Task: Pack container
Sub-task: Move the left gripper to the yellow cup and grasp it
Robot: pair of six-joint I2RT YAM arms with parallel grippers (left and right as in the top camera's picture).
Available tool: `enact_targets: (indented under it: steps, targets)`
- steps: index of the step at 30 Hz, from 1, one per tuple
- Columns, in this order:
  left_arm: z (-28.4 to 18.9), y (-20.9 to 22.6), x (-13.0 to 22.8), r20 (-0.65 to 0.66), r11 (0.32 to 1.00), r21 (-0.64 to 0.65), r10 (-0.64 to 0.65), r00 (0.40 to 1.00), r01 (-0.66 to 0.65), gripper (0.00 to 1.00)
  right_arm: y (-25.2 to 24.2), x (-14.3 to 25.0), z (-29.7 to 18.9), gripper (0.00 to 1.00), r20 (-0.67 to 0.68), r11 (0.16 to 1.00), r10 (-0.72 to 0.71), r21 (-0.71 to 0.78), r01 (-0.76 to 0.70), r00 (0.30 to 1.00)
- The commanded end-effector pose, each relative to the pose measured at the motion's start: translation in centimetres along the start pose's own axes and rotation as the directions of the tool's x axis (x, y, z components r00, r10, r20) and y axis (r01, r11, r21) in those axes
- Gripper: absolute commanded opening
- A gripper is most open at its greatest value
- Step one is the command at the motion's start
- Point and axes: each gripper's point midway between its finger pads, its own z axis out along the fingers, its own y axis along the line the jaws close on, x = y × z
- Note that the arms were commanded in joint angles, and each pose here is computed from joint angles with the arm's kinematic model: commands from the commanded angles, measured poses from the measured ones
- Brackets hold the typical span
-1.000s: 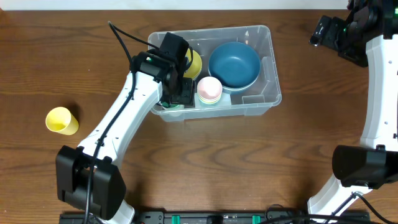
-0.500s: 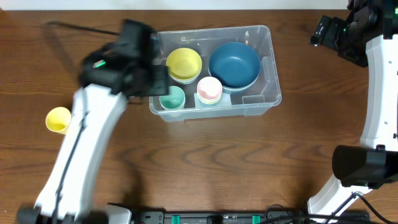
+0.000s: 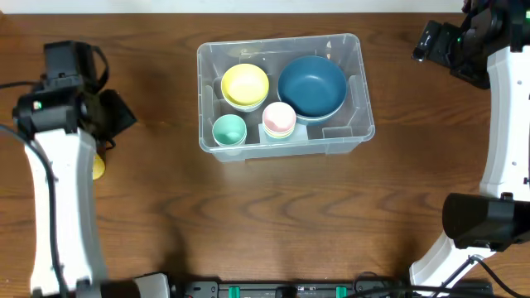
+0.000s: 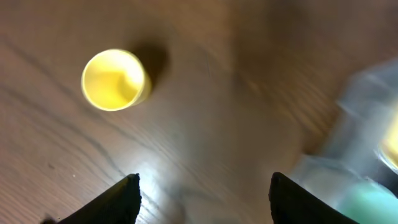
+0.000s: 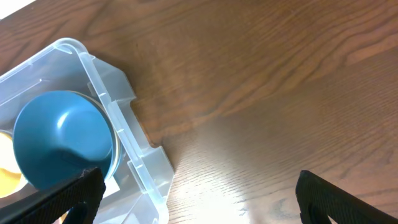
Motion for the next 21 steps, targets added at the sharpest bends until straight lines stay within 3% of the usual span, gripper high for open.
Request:
enact_targets:
  steps: [1, 8, 21]
  targets:
    - [5.0, 3.1, 0.4, -0.090, 0.981, -0.125, -0.157, 0.984, 0.145, 0.67, 0.0, 0.0, -1.0, 0.99, 0.021, 1.000, 0.013, -0.009, -0.013, 1.000]
    - [11.3, 5.5, 1.1, -0.229, 0.959, -0.200, -0.244, 0.942, 0.200, 0.67, 0.0, 0.0, -1.0, 0.99, 0.021, 1.000, 0.013, -0.010, -0.013, 1.000]
    - [16.3, 5.3, 0.0, -0.248, 0.979, -0.170, -0.155, 0.956, 0.114, 0.65, 0.0, 0.0, -1.0, 0.99, 0.021, 1.000, 0.013, -0.009, -0.013, 1.000]
